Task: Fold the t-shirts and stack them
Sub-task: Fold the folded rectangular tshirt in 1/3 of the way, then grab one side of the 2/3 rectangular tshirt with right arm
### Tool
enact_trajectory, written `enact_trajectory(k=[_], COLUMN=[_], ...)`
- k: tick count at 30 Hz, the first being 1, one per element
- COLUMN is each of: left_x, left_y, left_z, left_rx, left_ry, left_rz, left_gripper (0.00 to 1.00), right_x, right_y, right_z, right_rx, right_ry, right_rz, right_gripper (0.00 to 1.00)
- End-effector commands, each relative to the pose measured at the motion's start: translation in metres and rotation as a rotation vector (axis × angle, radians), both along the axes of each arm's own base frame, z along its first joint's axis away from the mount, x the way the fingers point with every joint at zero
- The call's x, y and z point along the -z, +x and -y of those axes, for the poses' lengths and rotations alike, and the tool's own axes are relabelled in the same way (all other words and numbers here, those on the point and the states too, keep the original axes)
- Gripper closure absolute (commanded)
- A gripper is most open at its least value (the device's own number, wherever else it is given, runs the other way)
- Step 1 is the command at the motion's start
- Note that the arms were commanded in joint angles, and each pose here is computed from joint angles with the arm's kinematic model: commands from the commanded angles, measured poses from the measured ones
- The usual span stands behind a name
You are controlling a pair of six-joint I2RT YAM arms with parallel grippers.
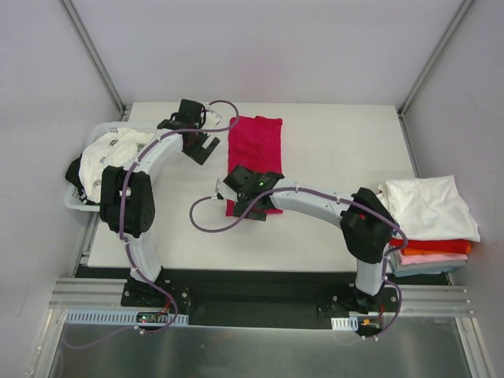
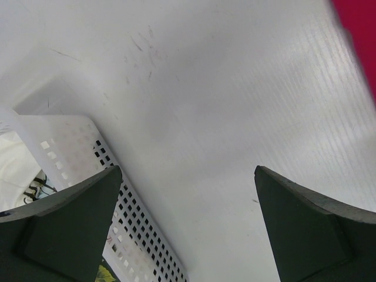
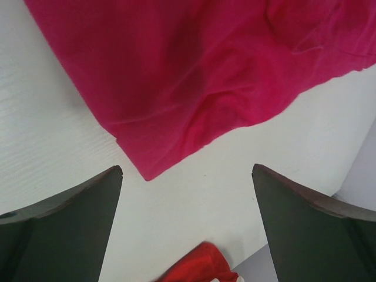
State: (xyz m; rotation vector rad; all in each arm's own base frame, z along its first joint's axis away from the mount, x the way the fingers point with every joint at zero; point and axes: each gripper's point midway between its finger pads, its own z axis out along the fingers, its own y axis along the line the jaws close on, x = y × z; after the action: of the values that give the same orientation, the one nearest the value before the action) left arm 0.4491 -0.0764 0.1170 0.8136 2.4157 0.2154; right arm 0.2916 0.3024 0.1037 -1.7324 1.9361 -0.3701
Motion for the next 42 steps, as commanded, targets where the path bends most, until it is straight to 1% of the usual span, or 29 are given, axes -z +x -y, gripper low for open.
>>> enact_trajectory(k=[1,6,11,20,24,30,34,42], left_x=[0.000,0.004,0.005,0.008,0.008,0.008,0.005,0.002], left_y=[0.001,0.002,0.002,0.001,0.001,0.002,0.003,0.001], left_z=[0.005,0.006,0.005,0.005,0.006,0.006,0.005,0.002], left_rx=[0.015,0.019,0.017,0.022,0.024,0.028,0.027,0.030], left_ry=[0.003,0.004,0.005,0.009,0.004,0.009,0.011,0.027], left_rz=[0.001,-0.006,-0.008,-0.014,-0.013,-0.013,-0.004,0.004], left_gripper=[0.03,0.03,0.04,0.04,0.04,0.04,0.04,0.04], right_x=[0.030,0.039,0.043,0.060,0.064,0.064,0.069,0.081], right_y=[-0.023,-0.019,-0.011,-0.005,0.000,0.014,0.014,0.004], right_z=[0.000,-0.001,-0.006,-0.007,-0.008,-0.010,-0.011,-0.007], right_rx=[-0.016,-0.041,-0.047,-0.058,-0.070,-0.075,-0.082,-0.091], right_ry=[-0.031,-0.056,-0.050,-0.045,-0.015,0.008,0.009,0.007], right_rz=[-0.114,-0.118,-0.134,-0.215,-0.270,-0.294,-0.325,-0.403], right_gripper=[0.04,0.03,0.03,0.02,0.02,0.01,0.06,0.11])
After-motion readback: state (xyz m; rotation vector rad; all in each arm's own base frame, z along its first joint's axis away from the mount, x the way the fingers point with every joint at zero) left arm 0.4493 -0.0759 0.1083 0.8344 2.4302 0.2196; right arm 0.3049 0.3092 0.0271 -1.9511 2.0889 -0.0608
